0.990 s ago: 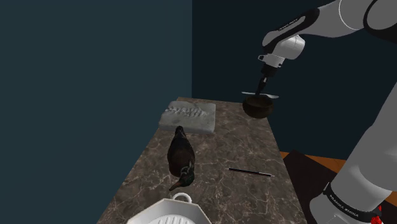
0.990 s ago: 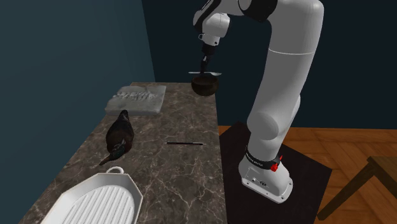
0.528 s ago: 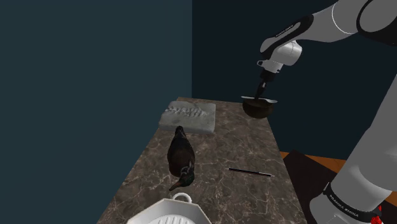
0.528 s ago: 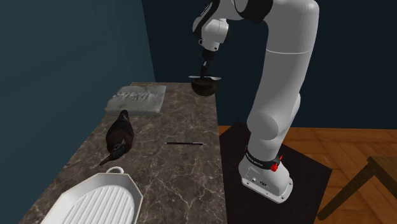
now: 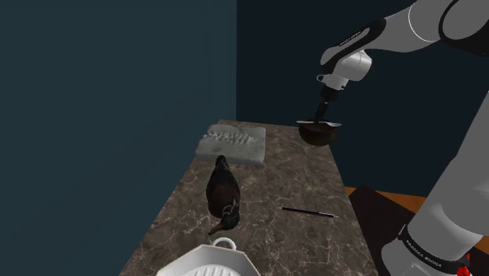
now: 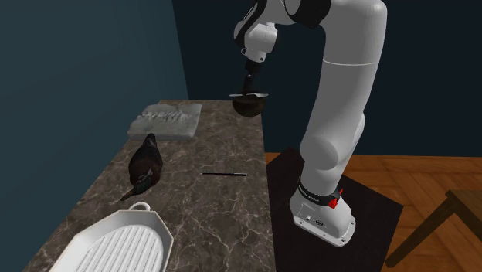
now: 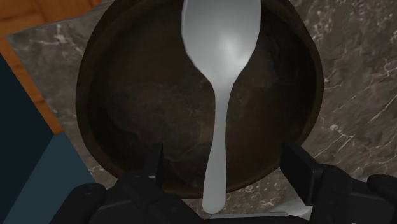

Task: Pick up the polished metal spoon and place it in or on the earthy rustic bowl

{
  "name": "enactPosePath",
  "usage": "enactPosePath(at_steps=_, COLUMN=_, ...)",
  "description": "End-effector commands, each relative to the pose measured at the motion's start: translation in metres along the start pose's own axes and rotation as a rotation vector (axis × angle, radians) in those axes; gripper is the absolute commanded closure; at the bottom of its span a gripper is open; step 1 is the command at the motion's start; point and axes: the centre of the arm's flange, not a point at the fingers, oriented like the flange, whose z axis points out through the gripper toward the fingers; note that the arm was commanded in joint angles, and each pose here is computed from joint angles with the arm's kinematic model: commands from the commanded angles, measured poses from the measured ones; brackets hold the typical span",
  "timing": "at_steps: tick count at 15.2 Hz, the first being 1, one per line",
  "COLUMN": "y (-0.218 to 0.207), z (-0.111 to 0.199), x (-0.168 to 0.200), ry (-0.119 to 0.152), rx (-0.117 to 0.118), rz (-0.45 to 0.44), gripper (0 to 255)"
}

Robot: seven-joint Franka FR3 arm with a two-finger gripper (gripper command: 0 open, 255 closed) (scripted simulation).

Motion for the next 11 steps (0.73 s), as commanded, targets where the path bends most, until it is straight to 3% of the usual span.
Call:
enactPosePath(at_steps=1, y=0.000, z=0.000, x=0.000, ry=0.000, rx=0.000, rz=0.000, gripper=0)
enactPosePath(at_steps=3, y=0.000, z=0.000, x=0.000, ry=0.000, rx=0.000, rz=0.000, gripper=0)
enactPosePath(at_steps=7, y=0.000, z=-0.050, x=0.000, ry=0.000, rx=0.000, rz=0.000, gripper=0)
enactPosePath(at_steps=11, y=0.000, z=-0.050, x=0.000, ry=0.000, rx=0.000, rz=0.000, gripper=0)
